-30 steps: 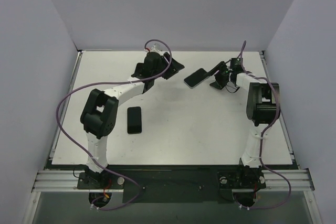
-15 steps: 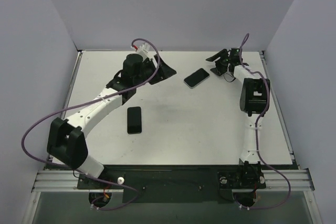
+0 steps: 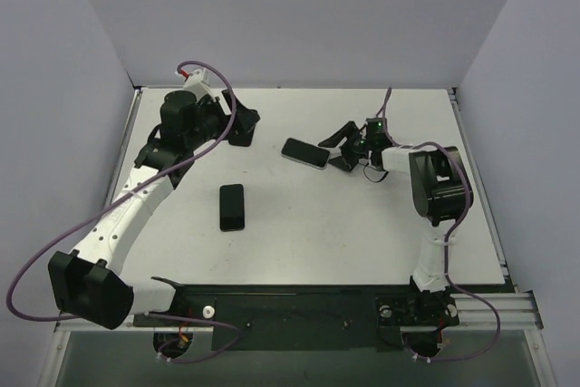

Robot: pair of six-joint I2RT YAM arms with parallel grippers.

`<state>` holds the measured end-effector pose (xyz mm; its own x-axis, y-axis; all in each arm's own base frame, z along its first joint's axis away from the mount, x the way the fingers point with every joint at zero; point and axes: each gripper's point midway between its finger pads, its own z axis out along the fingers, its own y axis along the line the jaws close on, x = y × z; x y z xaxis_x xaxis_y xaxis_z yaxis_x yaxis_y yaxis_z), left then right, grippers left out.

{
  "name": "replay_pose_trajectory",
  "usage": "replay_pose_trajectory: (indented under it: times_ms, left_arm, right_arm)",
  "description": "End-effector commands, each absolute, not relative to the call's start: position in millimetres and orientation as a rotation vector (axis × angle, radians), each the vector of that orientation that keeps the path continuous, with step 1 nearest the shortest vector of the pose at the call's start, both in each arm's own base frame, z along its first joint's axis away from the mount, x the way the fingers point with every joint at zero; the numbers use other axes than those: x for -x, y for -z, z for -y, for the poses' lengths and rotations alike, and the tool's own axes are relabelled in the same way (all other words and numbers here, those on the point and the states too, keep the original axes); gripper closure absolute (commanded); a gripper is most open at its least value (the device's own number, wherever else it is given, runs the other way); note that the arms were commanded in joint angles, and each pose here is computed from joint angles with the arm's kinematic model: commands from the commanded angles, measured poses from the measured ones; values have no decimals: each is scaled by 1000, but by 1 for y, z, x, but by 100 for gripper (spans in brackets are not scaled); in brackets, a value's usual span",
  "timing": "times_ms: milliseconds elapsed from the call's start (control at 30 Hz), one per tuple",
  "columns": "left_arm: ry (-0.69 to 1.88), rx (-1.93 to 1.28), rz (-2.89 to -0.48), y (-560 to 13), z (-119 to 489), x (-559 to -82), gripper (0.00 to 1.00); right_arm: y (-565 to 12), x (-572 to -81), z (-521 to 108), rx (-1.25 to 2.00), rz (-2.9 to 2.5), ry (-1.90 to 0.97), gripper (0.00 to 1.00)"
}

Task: Take the phone out of the phone case
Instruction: Move the phone to the center of the board.

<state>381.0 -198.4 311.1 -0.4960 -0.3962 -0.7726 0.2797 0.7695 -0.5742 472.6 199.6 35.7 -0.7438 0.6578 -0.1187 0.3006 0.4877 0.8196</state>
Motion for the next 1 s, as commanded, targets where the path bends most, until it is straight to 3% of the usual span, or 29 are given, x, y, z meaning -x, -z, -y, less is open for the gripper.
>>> replay_pose_trajectory:
  times_ms: [0, 167, 267, 633, 967]
  left_arm:
    - [797, 51, -1858, -327, 183, -368, 19]
    - [820, 36, -1814, -341, 181, -360, 18]
    - [801, 47, -1815, -338, 178, -361, 18]
    - [799, 76, -1818, -332, 172, -366, 18]
    - [858, 106, -1802, -334, 167, -369, 18]
  right_arm:
    - [-46, -433, -212, -603, -2409, -1143, 34]
    - [-29, -418, -161, -404, -2634, -647, 22]
    - [-32, -434, -140, -213, -2689, -443, 16]
    - [-22, -479, -190, 142, -2740, -523, 12]
    - [-9, -442, -242, 493, -2765, -491, 12]
